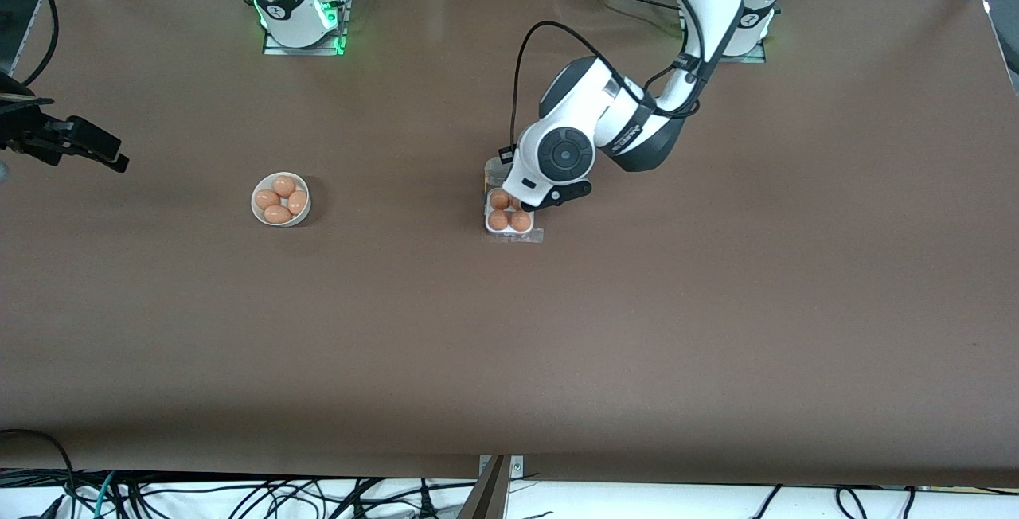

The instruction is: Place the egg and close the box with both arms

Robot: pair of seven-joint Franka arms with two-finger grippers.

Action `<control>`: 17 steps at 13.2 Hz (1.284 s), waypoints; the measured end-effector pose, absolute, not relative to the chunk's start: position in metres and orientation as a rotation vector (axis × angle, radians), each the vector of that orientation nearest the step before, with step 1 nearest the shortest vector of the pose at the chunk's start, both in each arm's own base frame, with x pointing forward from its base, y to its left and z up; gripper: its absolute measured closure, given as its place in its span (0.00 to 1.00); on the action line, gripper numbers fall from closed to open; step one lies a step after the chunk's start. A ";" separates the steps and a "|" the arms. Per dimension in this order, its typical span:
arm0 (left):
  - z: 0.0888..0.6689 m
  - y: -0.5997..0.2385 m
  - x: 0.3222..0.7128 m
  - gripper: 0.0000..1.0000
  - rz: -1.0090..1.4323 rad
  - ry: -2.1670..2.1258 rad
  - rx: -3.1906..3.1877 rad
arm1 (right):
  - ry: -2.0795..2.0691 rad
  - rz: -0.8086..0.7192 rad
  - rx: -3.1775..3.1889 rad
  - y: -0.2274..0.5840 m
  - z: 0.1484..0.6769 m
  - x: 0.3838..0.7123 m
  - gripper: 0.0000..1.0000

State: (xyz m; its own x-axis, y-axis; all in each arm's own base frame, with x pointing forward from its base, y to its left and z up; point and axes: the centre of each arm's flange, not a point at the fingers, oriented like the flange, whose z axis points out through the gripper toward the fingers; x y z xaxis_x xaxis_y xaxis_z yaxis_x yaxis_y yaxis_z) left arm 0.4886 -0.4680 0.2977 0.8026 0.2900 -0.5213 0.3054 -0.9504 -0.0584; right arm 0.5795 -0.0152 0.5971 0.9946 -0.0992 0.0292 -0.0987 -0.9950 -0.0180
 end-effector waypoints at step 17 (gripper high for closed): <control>0.314 -0.448 0.558 0.60 -0.525 0.629 2.928 | 0.144 -0.044 -3.121 -0.011 0.593 0.581 0.00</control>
State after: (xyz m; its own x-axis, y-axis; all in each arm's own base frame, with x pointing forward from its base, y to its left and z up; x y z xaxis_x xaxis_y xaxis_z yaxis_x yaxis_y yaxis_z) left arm 0.5578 -0.4485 0.3141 0.8551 0.3800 -0.3527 0.4149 -0.9095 0.0258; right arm 0.5807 -0.0106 0.5926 0.9954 -0.0922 0.0273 -0.0917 -0.9956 -0.0182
